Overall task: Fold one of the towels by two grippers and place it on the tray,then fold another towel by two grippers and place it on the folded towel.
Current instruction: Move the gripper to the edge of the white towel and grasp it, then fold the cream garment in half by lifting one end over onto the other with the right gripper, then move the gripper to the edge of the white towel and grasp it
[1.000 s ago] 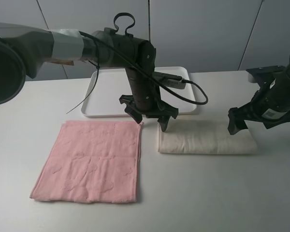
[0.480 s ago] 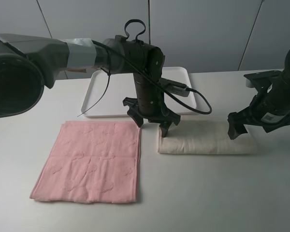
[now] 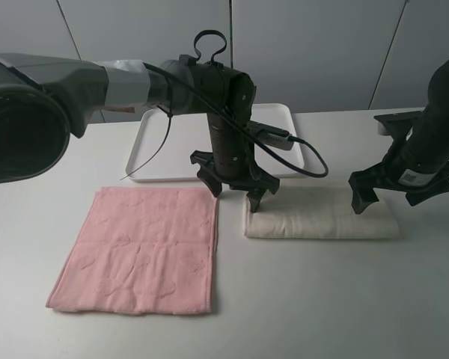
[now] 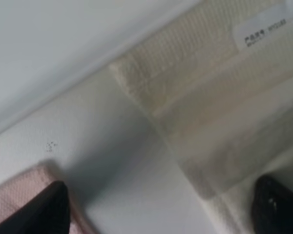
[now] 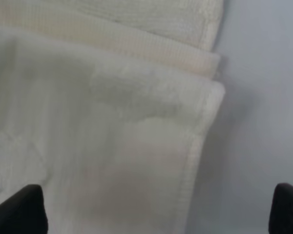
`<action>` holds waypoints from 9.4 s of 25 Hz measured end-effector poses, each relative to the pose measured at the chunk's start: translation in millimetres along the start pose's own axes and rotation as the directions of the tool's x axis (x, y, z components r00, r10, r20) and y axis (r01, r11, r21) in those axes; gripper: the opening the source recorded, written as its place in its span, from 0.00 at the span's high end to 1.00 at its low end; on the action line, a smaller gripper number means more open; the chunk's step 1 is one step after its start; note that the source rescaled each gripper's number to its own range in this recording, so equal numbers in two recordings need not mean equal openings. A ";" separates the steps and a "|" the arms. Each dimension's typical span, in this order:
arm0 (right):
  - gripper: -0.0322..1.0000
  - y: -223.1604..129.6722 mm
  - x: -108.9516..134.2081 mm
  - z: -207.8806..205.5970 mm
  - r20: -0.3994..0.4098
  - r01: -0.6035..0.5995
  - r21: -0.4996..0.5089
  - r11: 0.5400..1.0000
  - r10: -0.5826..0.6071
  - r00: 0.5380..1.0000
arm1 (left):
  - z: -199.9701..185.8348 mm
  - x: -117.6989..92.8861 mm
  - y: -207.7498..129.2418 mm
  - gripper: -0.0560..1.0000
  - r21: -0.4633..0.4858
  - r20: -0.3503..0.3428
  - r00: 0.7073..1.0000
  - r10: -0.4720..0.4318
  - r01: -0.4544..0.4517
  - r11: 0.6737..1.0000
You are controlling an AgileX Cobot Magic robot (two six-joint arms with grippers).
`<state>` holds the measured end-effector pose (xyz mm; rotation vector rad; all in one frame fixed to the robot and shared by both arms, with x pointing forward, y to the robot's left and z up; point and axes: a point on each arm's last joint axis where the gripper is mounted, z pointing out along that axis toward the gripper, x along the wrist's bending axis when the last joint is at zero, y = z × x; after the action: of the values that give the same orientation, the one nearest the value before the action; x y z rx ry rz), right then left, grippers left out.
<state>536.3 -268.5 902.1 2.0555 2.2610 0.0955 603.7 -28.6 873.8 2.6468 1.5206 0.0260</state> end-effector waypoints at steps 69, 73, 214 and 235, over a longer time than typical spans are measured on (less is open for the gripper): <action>0.88 8.4 16.6 18.5 -0.132 -0.081 0.171 0.982 0.104 0.986 | 0.3 -0.4 -2.4 0.03 0.028 -0.005 1.000 0.023 -0.023 0.999; 0.88 9.5 24.3 10.0 -0.233 -0.086 0.155 0.984 0.121 0.965 | 0.3 -0.3 -2.8 0.03 0.032 -0.006 1.000 0.023 -0.023 0.999; 0.32 17.0 58.3 37.1 -0.653 -0.259 0.018 0.966 0.207 0.728 | -126.3 38.5 47.0 0.03 -0.248 0.359 0.933 0.019 0.076 0.966; 0.36 17.9 59.9 52.3 -0.665 -0.294 0.055 0.954 0.255 0.702 | -126.3 38.5 47.0 0.03 -0.248 0.359 0.933 0.019 0.076 0.966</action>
<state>553.9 -207.8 850.6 2.6148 2.1720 1.0750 656.2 -10.2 1002.5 2.2701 1.3322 -0.2331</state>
